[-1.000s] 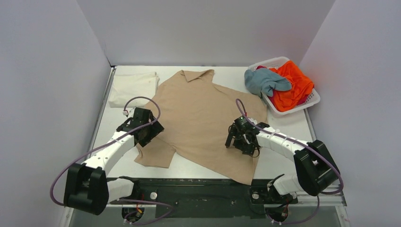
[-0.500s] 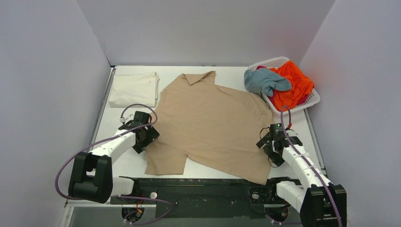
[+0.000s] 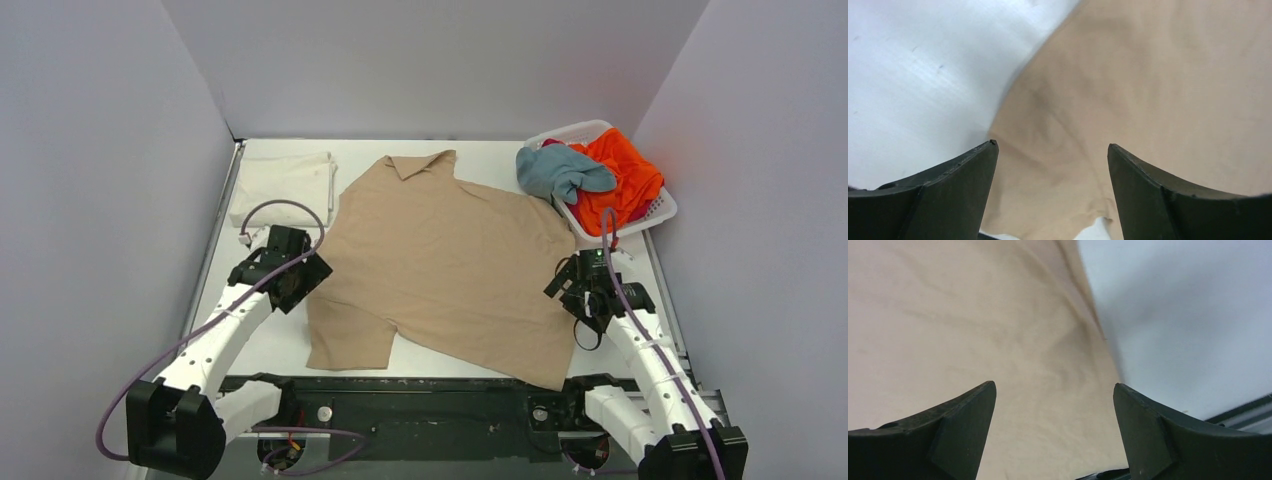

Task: Fold and stack the t-shirts
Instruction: Flatten out the tshirt

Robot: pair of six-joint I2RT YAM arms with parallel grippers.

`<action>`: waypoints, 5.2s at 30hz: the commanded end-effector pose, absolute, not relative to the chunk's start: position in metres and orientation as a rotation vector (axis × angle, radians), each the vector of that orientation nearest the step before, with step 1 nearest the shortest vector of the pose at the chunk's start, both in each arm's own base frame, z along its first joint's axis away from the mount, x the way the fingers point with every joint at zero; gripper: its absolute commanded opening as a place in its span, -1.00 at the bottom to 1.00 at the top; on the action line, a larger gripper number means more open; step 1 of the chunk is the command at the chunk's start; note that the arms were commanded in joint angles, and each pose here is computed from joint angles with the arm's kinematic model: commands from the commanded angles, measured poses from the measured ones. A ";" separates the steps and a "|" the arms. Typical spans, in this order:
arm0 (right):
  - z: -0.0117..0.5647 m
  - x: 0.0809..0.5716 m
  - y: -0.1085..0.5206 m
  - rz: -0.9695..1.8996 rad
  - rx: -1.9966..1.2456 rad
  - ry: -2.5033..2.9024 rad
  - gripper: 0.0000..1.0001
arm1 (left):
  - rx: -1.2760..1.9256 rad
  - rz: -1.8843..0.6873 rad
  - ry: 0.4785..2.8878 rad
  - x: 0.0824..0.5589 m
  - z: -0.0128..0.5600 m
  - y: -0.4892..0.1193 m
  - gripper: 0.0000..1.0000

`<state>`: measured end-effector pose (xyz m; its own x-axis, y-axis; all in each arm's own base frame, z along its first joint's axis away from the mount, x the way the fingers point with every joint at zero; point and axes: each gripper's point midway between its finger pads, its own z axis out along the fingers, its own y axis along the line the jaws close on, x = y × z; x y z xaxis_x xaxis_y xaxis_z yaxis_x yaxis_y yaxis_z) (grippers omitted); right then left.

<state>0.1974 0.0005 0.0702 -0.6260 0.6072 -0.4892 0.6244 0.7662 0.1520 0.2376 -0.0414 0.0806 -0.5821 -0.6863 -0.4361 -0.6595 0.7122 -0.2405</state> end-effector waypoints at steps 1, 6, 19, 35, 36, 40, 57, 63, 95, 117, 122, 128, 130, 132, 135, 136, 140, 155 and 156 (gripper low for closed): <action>0.094 0.221 0.031 0.069 0.697 2.433 0.64 | -0.844 -0.294 2.290 0.284 0.139 -0.079 0.82; 0.085 0.253 0.076 0.103 0.528 2.508 0.64 | -0.634 -0.458 2.327 0.331 0.130 -0.141 0.82; 0.046 0.305 0.142 0.050 0.288 2.696 0.63 | -0.782 0.015 2.634 0.290 0.017 -0.095 0.82; 0.034 0.337 0.243 0.166 0.024 2.764 0.62 | -1.153 0.206 2.459 0.162 0.057 -0.019 0.82; 0.035 0.337 0.243 0.163 0.015 2.767 0.62 | -1.126 0.170 2.452 0.167 0.062 -0.021 0.82; 0.047 0.339 0.223 0.082 0.022 2.749 0.63 | -1.033 -0.044 2.399 0.203 0.092 -0.045 0.82; 0.031 0.336 0.048 -0.239 0.326 2.791 0.62 | -0.738 -0.159 2.497 0.372 0.052 -0.114 0.82; 0.026 0.335 0.003 -0.378 0.457 2.756 0.62 | -0.833 -0.097 2.556 0.357 0.014 -0.090 0.83; 0.114 0.371 0.119 0.115 0.199 2.559 0.43 | -0.693 -0.375 2.316 0.411 0.133 -0.100 0.82; 0.020 0.417 0.025 -0.238 0.596 2.712 0.44 | -0.748 -0.275 2.514 0.468 0.025 -0.099 0.82; 0.023 0.407 -0.006 -0.347 0.652 2.675 0.48 | -0.772 -0.270 2.510 0.467 0.023 -0.088 0.82; 0.057 0.420 -0.003 -0.314 0.609 2.603 0.48 | -0.738 -0.315 2.495 0.471 0.035 -0.094 0.82; 0.074 0.422 0.003 -0.304 0.567 2.576 0.48 | -0.725 -0.328 2.478 0.474 0.042 -0.096 0.83; 0.089 0.420 0.011 -0.308 0.509 2.554 0.48 | -0.703 -0.363 2.465 0.476 0.053 -0.102 0.82; 0.114 0.412 0.025 -0.351 0.428 2.502 0.50 | -0.666 -0.409 2.434 0.481 0.073 -0.112 0.82; 0.124 0.410 0.027 -0.356 0.415 2.480 0.50 | -0.656 -0.419 2.418 0.484 0.082 -0.114 0.82; 0.135 0.399 0.060 -0.308 0.331 2.461 0.51 | -0.636 -0.433 2.376 0.494 0.100 -0.121 0.82; 0.020 0.329 0.176 0.025 0.082 2.743 0.44 | -0.628 -0.397 2.323 0.570 0.086 -0.127 0.82; 0.017 0.327 0.175 0.014 0.080 2.750 0.44 | -0.639 -0.379 2.335 0.569 0.083 -0.123 0.82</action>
